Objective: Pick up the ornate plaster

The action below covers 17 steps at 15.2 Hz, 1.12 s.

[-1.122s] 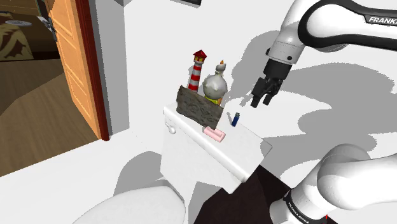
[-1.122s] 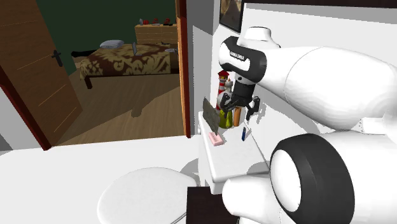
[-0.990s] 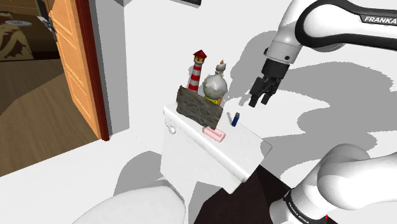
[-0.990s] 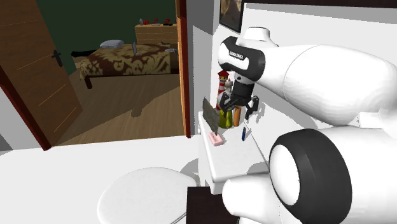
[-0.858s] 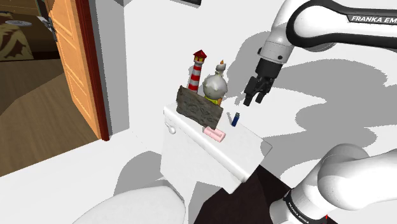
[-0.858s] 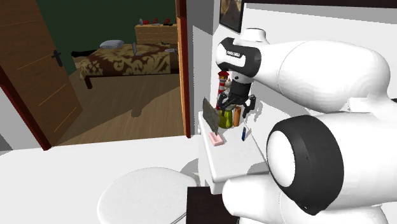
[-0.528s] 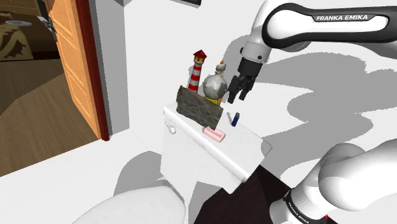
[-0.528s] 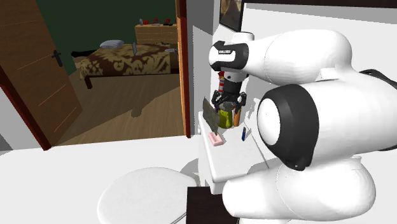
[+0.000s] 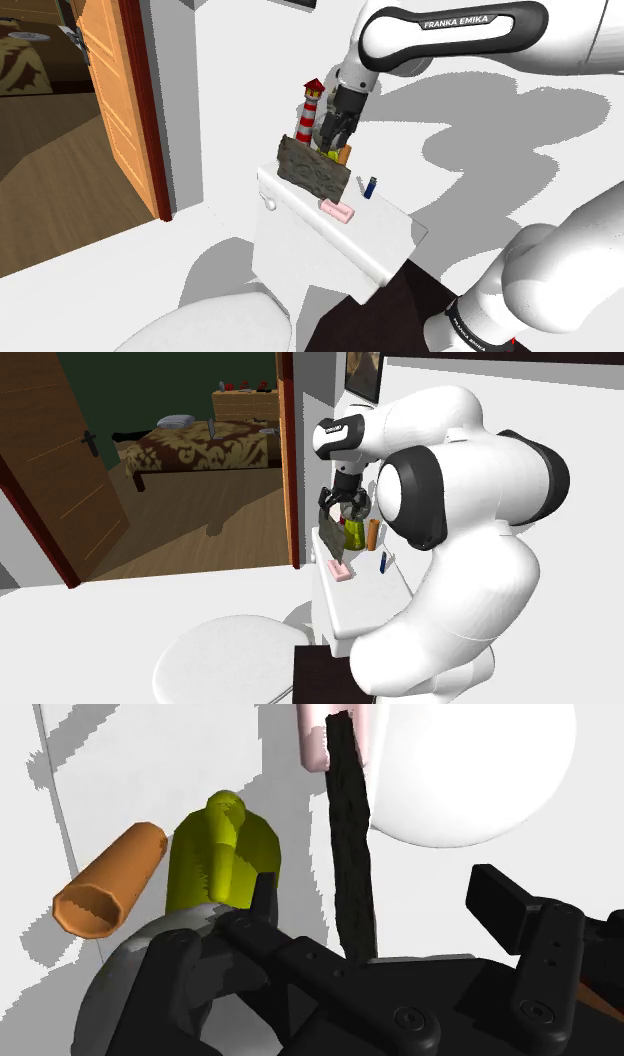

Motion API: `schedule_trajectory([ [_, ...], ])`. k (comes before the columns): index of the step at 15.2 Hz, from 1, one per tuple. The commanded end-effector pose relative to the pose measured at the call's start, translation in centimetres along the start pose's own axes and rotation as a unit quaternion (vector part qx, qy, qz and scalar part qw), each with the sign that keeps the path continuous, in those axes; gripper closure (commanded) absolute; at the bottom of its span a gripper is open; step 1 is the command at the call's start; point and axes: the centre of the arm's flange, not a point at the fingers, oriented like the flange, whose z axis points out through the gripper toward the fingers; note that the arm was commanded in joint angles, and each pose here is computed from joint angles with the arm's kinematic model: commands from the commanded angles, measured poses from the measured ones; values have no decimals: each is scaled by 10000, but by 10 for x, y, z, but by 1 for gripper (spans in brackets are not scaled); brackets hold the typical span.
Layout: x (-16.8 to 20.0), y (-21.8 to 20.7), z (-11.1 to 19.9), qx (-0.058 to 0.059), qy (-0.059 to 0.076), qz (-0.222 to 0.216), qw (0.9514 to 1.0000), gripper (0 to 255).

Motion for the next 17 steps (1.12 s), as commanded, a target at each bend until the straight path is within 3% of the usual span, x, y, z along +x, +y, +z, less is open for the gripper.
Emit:
schedule_trajectory([
  [1, 26, -6, 6, 2, 21, -173, 9998, 0],
  [4, 61, -16, 14, 4, 51, -419, 9991, 0],
  [14, 62, -11, 54, 4, 51, -419, 9991, 0],
  [15, 62, -11, 54, 4, 51, -419, 9991, 255],
  [17, 62, -11, 54, 4, 51, -419, 9991, 255],
])
